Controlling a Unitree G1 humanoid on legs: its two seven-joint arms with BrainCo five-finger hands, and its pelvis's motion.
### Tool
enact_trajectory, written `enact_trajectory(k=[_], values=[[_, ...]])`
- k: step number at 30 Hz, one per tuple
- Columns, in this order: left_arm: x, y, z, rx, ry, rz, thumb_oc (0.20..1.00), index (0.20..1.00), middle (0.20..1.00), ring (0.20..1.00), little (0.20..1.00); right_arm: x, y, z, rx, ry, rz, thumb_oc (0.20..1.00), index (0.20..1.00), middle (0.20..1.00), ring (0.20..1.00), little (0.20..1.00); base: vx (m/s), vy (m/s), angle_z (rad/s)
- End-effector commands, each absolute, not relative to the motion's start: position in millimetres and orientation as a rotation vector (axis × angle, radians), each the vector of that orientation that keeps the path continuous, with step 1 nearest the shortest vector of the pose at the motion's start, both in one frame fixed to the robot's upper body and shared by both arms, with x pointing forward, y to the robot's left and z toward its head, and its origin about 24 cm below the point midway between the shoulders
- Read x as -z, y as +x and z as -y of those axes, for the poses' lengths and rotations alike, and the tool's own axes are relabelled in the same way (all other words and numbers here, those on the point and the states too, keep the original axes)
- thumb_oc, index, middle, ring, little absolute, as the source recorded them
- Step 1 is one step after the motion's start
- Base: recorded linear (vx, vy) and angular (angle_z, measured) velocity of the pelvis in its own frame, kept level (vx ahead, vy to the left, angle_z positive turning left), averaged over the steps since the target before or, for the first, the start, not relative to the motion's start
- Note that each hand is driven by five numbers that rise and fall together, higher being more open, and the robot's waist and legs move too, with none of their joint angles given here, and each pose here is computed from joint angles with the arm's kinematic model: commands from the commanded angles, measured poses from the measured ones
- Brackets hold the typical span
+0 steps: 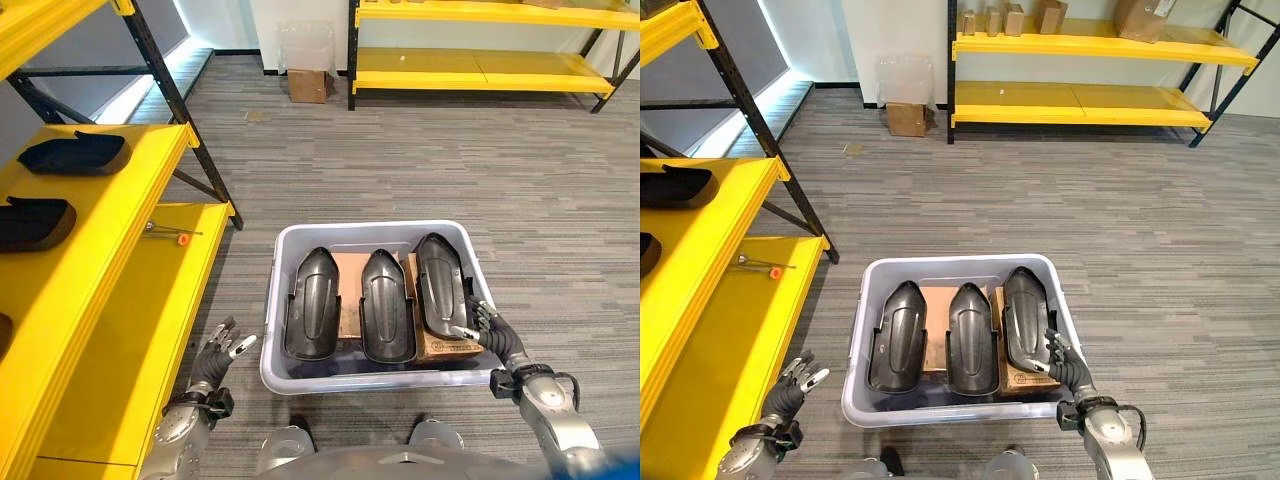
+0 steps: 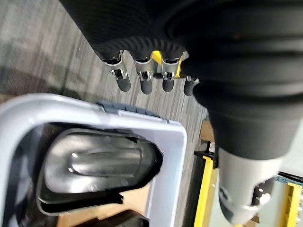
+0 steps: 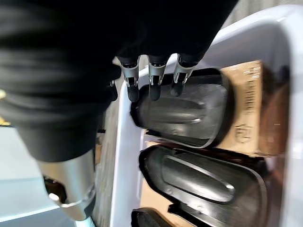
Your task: Move parts from the plastic box to the shelf.
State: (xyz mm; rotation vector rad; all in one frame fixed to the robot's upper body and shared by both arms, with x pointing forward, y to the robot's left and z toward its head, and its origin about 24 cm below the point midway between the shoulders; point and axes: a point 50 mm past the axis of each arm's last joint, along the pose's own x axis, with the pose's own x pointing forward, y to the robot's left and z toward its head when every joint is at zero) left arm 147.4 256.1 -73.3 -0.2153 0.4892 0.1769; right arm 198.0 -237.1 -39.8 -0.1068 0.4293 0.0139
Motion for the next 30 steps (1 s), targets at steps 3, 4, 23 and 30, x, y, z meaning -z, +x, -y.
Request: enact_trajectory(k=[3, 4, 23, 30], values=[[59, 157, -254, -0.147, -0.248, -0.412, 1.0, 1.0, 1.0, 1.0, 1.0, 10, 223, 232, -0.03, -0.169, -0.25, 1.0, 1.0, 1.0, 1.0, 1.0, 0.02, 0.055, -0.02], [59, 157, -253, -0.14, -0.25, -0.409, 1.0, 1.0, 1.0, 1.0, 1.0, 8, 225, 231, -0.03, -0.178, -0.241, 1.0, 1.0, 1.0, 1.0, 1.0, 0.03, 0.051, 0.14], [-71, 245, -229, 0.076, -0.348, 0.091, 1.0, 1.0, 1.0, 1.0, 1.0, -56, 305, 294, 0.467, -0.222, -0.176, 1.0, 1.0, 1.0, 1.0, 1.0, -0.05, 0.055, 0.12], [-72, 259, -216, 0.068, -0.397, 0.08, 1.0, 1.0, 1.0, 1.0, 1.0, -59, 328, 278, 0.468, -0.219, -0.222, 1.0, 1.0, 1.0, 1.0, 1.0, -0.1, 0.046, 0.0]])
